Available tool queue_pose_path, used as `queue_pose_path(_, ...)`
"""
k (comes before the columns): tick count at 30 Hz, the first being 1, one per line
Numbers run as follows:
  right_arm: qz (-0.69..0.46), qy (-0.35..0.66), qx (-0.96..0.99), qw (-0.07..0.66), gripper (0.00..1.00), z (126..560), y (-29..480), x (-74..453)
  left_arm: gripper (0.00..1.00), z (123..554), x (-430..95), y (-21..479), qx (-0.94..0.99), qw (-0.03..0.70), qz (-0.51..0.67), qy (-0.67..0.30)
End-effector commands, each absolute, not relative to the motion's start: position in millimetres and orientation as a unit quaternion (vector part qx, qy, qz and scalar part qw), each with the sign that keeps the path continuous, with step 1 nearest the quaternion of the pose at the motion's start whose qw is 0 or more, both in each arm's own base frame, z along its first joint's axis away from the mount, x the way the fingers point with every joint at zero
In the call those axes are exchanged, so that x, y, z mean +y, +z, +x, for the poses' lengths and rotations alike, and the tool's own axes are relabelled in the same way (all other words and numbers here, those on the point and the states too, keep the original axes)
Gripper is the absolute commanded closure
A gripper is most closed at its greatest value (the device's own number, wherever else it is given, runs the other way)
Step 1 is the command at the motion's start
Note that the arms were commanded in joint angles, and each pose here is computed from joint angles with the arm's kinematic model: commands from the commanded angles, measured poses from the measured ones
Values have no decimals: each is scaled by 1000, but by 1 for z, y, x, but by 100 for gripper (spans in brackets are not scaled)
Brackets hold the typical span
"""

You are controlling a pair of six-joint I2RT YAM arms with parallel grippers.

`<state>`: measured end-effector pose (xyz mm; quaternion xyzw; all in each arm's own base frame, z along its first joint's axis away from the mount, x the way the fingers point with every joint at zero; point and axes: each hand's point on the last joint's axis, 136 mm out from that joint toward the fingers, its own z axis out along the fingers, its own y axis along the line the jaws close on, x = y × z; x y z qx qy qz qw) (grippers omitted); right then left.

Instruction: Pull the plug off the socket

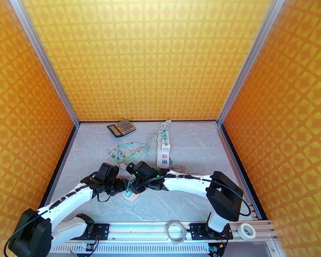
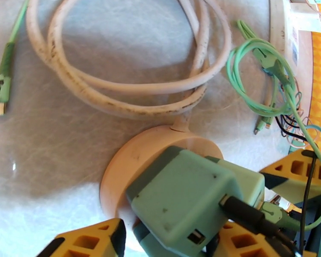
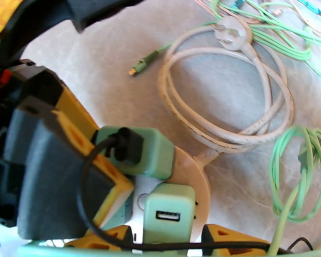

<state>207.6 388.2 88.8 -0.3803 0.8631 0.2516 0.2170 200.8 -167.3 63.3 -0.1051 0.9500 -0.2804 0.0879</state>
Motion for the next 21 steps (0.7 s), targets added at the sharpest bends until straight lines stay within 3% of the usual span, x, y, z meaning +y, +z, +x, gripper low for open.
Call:
queue_pose_path(1, -380, 327, 832, 238, 49, 198, 120, 410, 45, 200, -153, 67, 959, 91, -113, -244)
queue_pose_path(9, -372, 328, 834, 241, 49, 199, 119, 405, 35, 201, -149, 87, 954, 112, -111, -253)
queue_pose_path(21, -365, 280, 856, 236, 50, 208, 98, 395, 41, 173, -147, 71, 948, 88, -123, -280)
